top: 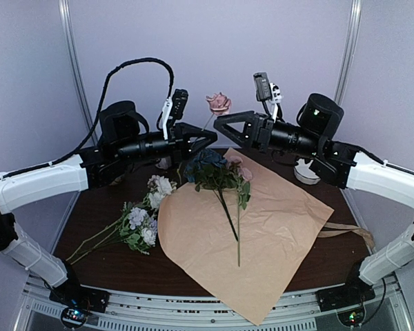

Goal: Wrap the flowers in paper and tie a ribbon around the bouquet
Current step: Pass from the left arm to the right, then place the fake flower on the flattened wrapping paper.

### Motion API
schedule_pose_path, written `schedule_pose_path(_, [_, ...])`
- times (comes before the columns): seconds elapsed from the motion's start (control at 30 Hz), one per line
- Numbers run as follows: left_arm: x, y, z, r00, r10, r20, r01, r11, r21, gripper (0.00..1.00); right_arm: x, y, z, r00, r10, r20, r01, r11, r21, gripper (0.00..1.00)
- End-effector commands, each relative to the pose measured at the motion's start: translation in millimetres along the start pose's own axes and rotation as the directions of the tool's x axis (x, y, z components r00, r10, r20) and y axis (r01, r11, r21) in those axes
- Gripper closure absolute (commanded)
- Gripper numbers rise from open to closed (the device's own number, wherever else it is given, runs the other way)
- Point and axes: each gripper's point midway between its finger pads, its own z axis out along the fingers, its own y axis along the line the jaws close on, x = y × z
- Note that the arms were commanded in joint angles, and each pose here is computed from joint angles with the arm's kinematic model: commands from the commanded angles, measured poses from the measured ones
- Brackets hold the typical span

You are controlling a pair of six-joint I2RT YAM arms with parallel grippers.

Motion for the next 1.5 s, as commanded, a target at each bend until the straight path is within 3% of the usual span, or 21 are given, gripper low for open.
schedule_pose_path(0.0, [-26,-19,-5,0.995,0.038,0.087,-0.044,0.997,0.068,1.0,-22,17,7,0.999,-0.026,0.048,0.028,0.999,-0.035,0.42])
schedule_pose_path(0.27, [-23,-25,-1,0.996,0.04,0.077,-0.047,0.995,0.085,1.0,-22,11,11,0.998,-0.033,0.05,0.034,0.999,-0.012,0.79])
schedule_pose_path(0.67, [-24,-35,1,0.996,0.058,0.066,-0.066,0.991,0.114,1.0,-5,-9,17,0.998,-0.061,-0.032,0.063,0.996,0.069,0.69])
schedule_pose_path(0.73, [-23,-37,2,0.996,0.062,0.061,-0.069,0.991,0.119,1.0,-5,-7,18,0.998,-0.058,-0.035,0.06,0.997,0.053,0.73])
schedule_pose_path(0.87, [-20,-37,2,0.997,0.059,0.05,-0.065,0.991,0.117,1.0,-6,-6,19,0.998,-0.049,-0.029,0.05,0.998,0.044,1.0])
schedule_pose_path(1.1, [-17,-35,0,0.998,0.054,0.033,-0.057,0.994,0.098,1.0,-13,-3,9,0.998,-0.056,-0.013,0.057,0.996,0.075,1.0])
schedule_pose_path(1.13, [-15,-33,0,0.999,0.049,0.022,-0.051,0.995,0.084,0.91,-16,-3,5,0.998,-0.062,-0.016,0.064,0.994,0.092,1.0])
schedule_pose_path(1.23, [-5,-25,-5,0.999,0.035,-0.027,-0.034,0.999,0.025,0.38,-19,-14,-12,0.996,-0.074,-0.053,0.083,0.977,0.197,1.0])
schedule_pose_path(1.27, [0,-22,-8,0.998,0.03,-0.046,-0.03,1.0,0.0,0.29,-18,-21,-20,0.995,-0.074,-0.073,0.09,0.965,0.248,1.0])
schedule_pose_path(1.37, [10,-10,-25,0.994,0.032,-0.106,-0.043,0.993,-0.108,0.18,-6,-49,-50,0.986,-0.04,-0.16,0.103,0.908,0.407,1.0])
schedule_pose_path(1.47, [13,24,-55,0.986,-0.001,-0.168,-0.054,0.945,-0.322,0.17,28,-83,-81,0.951,0.09,-0.295,0.095,0.824,0.559,1.0])
